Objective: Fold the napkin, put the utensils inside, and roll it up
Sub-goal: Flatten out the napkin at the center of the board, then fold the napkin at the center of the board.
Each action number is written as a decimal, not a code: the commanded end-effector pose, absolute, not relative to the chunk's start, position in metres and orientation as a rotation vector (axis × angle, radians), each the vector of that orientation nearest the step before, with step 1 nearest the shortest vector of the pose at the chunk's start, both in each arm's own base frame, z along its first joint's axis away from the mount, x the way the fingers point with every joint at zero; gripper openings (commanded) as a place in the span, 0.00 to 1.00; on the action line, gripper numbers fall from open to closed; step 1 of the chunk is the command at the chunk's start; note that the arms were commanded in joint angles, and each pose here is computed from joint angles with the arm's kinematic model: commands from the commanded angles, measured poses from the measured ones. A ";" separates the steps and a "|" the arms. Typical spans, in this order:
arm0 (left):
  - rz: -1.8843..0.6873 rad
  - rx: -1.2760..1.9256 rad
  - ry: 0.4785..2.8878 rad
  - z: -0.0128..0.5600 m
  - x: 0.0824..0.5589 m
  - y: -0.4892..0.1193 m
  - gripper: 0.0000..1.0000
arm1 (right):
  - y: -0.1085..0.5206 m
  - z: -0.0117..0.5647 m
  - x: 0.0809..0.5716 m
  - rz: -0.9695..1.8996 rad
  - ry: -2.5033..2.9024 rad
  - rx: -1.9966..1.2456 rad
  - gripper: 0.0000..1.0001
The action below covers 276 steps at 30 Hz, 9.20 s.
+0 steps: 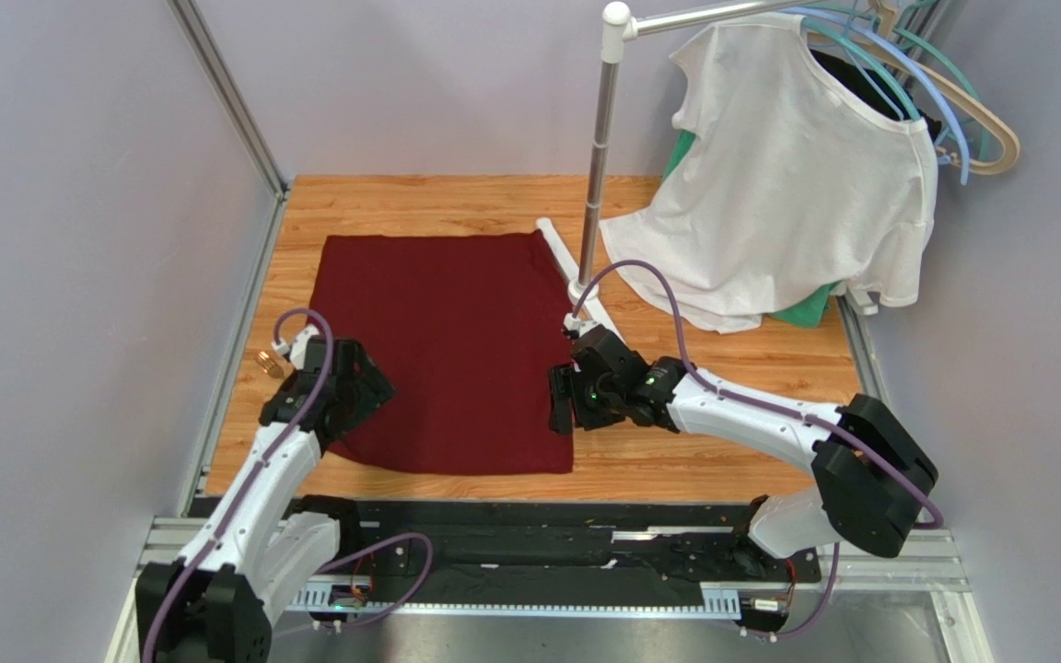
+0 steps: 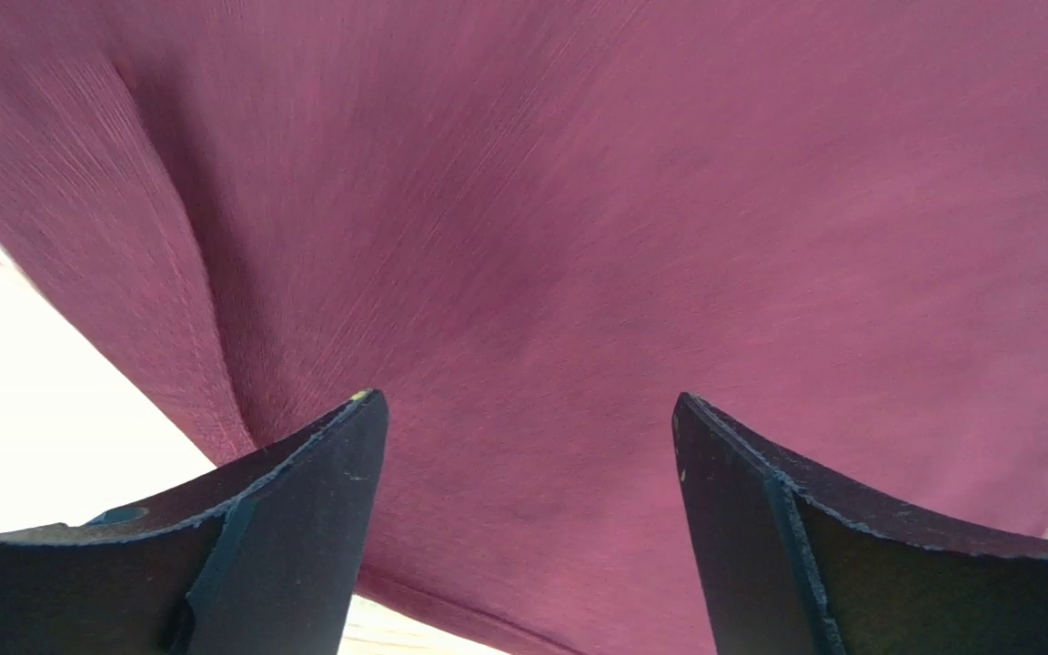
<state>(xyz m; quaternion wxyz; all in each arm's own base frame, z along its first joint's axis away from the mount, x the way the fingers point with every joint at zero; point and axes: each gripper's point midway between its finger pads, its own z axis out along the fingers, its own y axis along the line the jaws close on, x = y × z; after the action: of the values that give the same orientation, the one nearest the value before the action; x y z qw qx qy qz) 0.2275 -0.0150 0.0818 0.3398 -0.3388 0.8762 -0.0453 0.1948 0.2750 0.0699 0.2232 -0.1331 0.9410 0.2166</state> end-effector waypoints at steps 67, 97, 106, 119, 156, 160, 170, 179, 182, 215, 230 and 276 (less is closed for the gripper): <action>-0.792 1.038 2.094 0.062 0.144 -0.382 0.51 | 0.102 0.127 0.239 0.336 2.445 0.321 0.64; -0.605 0.958 2.228 0.029 0.130 -0.346 0.43 | 0.114 0.126 0.242 0.425 2.435 0.320 0.65; -0.581 0.974 2.244 0.025 0.131 -0.352 0.41 | 0.114 0.124 0.242 0.426 2.434 0.322 0.65; -0.285 0.904 2.447 -0.014 0.136 -0.320 0.09 | 0.114 0.132 0.243 0.432 2.414 0.308 0.65; -0.319 0.522 2.505 0.038 0.098 -0.204 0.00 | 0.127 0.114 0.249 0.495 2.445 0.321 0.65; -0.308 0.503 2.511 0.044 0.097 -0.199 0.00 | 0.128 0.113 0.249 0.503 2.447 0.323 0.65; -0.372 0.500 2.477 0.071 0.095 -0.194 0.00 | 0.128 0.107 0.246 0.500 2.462 0.333 0.64; -0.223 0.492 2.410 0.101 0.120 -0.191 0.00 | 0.127 0.112 0.246 0.495 2.454 0.318 0.64; -0.187 0.466 2.409 0.111 0.135 -0.190 0.00 | 0.126 0.114 0.246 0.491 2.450 0.317 0.64; 0.309 0.401 2.293 0.154 0.381 -0.107 0.00 | 0.132 0.126 0.257 0.482 2.464 0.243 0.64; 0.324 0.491 2.284 0.145 0.490 -0.060 0.00 | 0.131 0.126 0.266 0.429 2.495 0.170 0.64; 0.206 0.349 2.308 0.125 0.597 0.064 0.00 | 0.117 0.104 0.267 0.302 2.557 0.211 0.64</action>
<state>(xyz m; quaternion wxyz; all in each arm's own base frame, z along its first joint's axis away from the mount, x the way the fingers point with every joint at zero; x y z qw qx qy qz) 0.5814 0.0615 0.1071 0.3603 0.1276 0.9201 0.0861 0.2561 0.1153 0.0938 0.2578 0.0708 0.9573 0.1097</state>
